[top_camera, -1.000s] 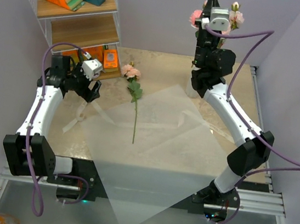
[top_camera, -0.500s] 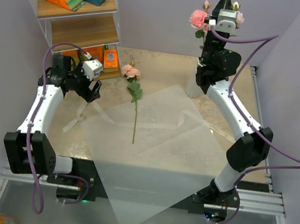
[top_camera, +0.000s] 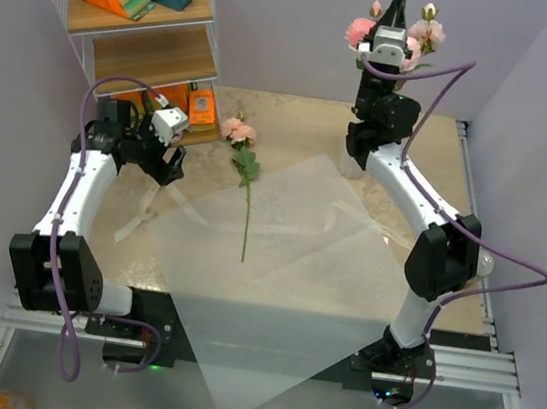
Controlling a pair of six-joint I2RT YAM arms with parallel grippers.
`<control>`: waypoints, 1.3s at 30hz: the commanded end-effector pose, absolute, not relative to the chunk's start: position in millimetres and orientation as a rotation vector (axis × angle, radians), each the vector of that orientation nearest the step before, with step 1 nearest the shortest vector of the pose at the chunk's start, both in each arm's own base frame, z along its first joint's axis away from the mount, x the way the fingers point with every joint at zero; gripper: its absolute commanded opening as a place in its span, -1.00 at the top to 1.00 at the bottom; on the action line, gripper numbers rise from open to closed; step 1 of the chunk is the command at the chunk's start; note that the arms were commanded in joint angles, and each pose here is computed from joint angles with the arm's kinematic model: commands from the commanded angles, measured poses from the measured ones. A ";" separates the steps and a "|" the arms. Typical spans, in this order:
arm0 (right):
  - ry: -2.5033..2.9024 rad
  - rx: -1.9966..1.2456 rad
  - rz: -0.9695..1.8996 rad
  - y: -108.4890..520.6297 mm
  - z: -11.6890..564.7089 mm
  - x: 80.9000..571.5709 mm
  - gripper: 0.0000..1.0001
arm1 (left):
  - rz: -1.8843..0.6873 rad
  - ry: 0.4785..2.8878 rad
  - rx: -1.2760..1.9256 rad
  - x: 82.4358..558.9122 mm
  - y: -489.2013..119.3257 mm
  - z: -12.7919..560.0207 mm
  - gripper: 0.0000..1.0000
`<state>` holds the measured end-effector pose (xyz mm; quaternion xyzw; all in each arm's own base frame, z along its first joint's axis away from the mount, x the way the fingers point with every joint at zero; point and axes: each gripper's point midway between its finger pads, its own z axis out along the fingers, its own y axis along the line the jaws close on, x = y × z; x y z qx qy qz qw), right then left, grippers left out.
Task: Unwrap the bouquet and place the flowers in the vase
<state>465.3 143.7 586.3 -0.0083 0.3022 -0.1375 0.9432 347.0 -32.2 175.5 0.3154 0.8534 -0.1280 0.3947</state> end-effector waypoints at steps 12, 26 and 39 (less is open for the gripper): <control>0.754 0.027 -0.296 132.3 521.0 488.6 1.00 | -0.304 2.058 0.803 359.0 -33.8 211.7 -0.89; 1.006 0.045 -0.163 131.2 448.9 490.3 -0.36 | -0.270 2.028 0.794 355.4 -32.2 232.8 -0.99; 1.113 0.054 -0.016 107.6 489.1 441.8 -0.70 | -0.272 2.000 0.796 350.6 -35.2 251.4 -0.99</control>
